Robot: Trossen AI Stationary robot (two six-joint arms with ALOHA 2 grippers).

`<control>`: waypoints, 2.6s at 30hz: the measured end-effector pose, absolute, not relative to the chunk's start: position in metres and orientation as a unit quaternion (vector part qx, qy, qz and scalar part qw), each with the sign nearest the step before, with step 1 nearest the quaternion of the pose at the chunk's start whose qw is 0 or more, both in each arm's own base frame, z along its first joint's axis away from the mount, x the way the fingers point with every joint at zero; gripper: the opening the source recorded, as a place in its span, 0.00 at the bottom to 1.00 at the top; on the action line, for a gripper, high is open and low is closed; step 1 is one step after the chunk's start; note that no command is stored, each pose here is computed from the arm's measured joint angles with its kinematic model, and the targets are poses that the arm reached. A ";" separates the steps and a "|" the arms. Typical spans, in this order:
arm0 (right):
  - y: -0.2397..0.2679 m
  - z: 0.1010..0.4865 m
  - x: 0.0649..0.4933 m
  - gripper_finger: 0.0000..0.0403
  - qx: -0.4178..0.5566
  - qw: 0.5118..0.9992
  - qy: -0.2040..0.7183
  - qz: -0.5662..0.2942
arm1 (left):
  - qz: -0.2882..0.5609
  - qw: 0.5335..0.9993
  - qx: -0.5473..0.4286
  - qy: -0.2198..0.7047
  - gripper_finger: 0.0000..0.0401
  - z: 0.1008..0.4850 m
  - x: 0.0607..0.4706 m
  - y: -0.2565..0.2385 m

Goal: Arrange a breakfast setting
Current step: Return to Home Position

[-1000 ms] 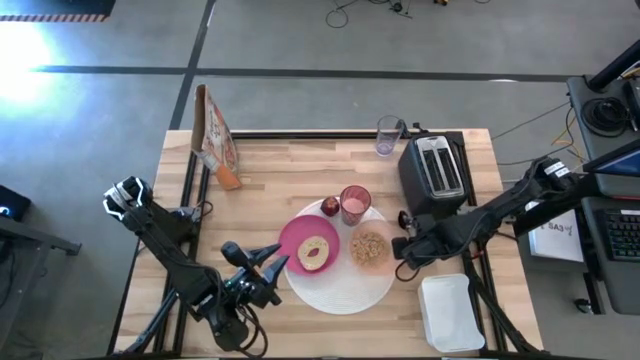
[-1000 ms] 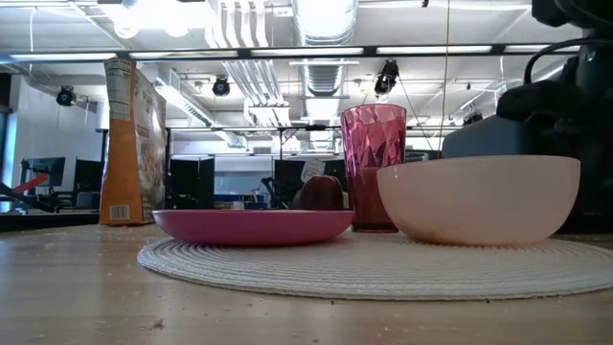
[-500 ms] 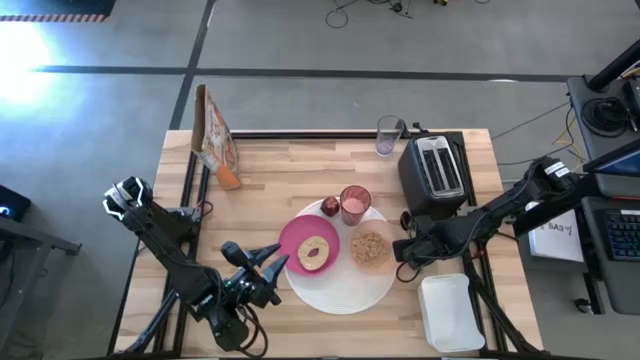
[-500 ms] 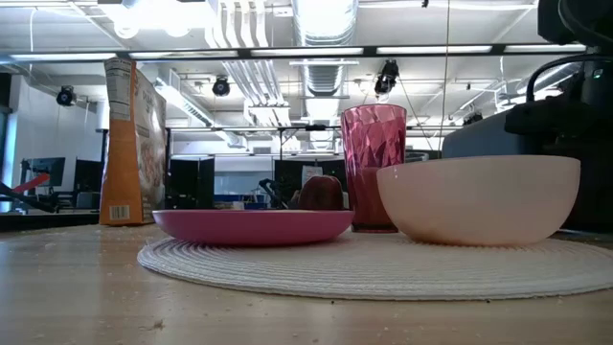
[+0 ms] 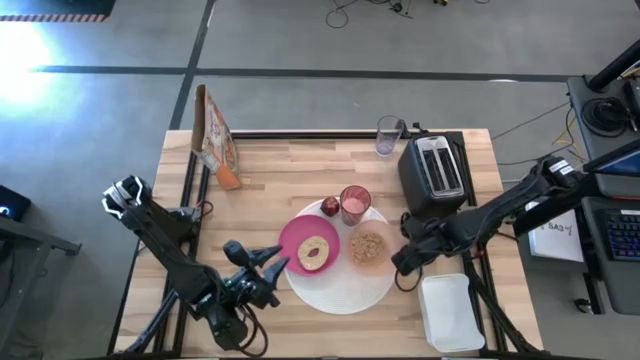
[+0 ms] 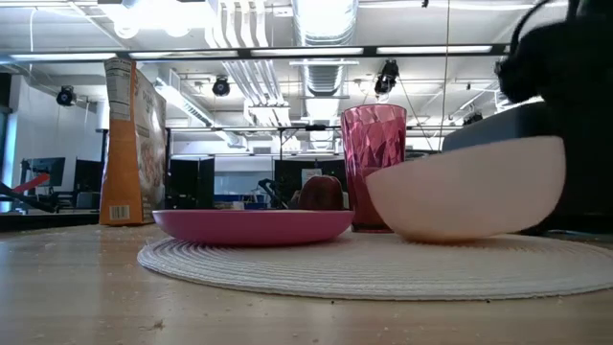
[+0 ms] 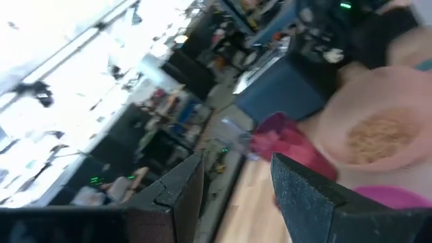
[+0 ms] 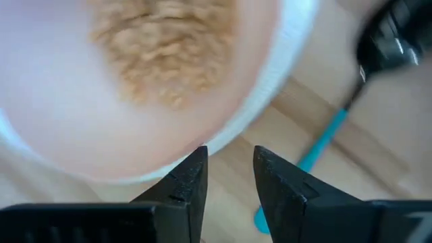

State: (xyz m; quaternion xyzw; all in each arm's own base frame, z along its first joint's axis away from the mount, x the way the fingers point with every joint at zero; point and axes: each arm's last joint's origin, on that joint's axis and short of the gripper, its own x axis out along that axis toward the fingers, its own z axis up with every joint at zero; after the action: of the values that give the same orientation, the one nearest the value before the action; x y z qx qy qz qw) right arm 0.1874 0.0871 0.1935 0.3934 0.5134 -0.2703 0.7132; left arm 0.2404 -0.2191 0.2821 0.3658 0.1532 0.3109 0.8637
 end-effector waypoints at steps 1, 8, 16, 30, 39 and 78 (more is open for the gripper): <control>0.088 0.197 0.188 0.27 0.376 0.727 0.516 -0.251 | 0.300 0.868 0.362 0.157 0.39 0.283 0.240 -0.218; 0.083 0.211 0.185 0.22 0.302 0.785 0.504 -0.198 | 0.284 0.898 0.302 0.146 0.39 0.305 0.229 -0.207; 0.072 0.222 0.161 0.22 0.300 0.761 0.532 -0.219 | 0.286 0.913 0.259 0.131 0.39 0.324 0.218 -0.195; 0.066 0.231 0.160 0.21 0.129 0.905 0.397 -0.086 | 0.256 0.933 0.198 0.157 0.39 0.324 0.204 -0.179; 0.061 0.184 0.150 0.19 0.151 0.945 0.289 -0.029 | 0.272 0.934 0.168 0.160 0.39 0.322 0.194 -0.169; 0.043 0.139 0.119 0.16 0.102 0.985 0.133 -0.026 | 0.276 0.937 0.149 0.154 0.39 0.322 0.195 -0.169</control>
State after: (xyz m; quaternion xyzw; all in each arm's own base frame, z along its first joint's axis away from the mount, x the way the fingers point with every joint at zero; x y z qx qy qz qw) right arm 0.1193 0.0432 0.1394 0.1020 0.1331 -0.0256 0.9855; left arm 0.1949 -0.1694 0.3215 0.1486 0.1537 0.2763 0.9370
